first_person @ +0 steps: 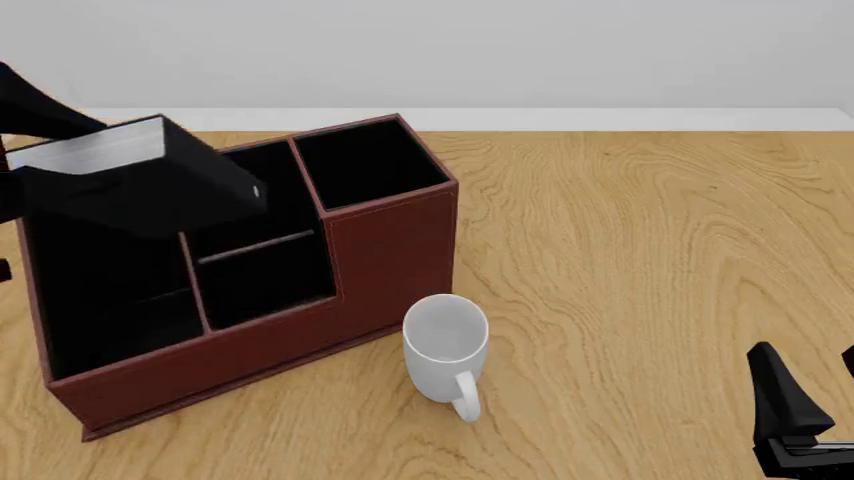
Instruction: Pick up the book and place it in the front compartment of the caddy.
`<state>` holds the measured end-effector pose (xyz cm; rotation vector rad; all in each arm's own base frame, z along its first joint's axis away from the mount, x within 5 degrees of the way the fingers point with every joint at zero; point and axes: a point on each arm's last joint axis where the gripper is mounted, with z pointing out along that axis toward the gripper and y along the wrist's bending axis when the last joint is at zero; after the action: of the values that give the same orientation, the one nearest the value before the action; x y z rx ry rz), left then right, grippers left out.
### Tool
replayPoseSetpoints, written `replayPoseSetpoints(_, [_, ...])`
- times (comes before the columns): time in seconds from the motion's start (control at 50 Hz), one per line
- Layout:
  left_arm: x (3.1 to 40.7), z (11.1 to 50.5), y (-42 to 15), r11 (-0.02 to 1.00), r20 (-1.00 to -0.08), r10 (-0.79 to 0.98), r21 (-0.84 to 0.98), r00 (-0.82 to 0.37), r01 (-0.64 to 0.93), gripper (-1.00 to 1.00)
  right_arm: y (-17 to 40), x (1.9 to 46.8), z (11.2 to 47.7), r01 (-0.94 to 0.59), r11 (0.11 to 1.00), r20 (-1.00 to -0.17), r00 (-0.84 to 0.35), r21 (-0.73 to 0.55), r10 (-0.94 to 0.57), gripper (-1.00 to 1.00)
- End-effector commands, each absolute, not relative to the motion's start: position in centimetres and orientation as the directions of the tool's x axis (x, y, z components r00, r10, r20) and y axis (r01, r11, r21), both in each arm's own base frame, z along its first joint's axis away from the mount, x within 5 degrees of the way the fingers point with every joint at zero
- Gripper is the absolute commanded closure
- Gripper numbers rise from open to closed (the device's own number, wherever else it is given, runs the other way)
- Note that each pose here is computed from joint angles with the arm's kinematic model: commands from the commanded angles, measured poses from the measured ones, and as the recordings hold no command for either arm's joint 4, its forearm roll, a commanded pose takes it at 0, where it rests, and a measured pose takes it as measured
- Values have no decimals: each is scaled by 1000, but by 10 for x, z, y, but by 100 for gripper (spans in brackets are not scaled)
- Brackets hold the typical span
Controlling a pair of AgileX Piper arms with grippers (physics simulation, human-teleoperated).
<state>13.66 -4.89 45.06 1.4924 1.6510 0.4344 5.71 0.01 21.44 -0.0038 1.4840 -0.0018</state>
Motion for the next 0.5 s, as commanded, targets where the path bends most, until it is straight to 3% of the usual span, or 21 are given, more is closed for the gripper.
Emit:
replayPoseSetpoints(0.02, [153,468,-51,208,-324,942,763,83,612,100,0,57,214,-1,1000,-996,87,-4,-4,-100])
replayPoseSetpoints(0.5, [193,486,-47,252,-313,950,727,-17,638,100,0,57,214,-1,1000,-996,87,-4,-3,-100])
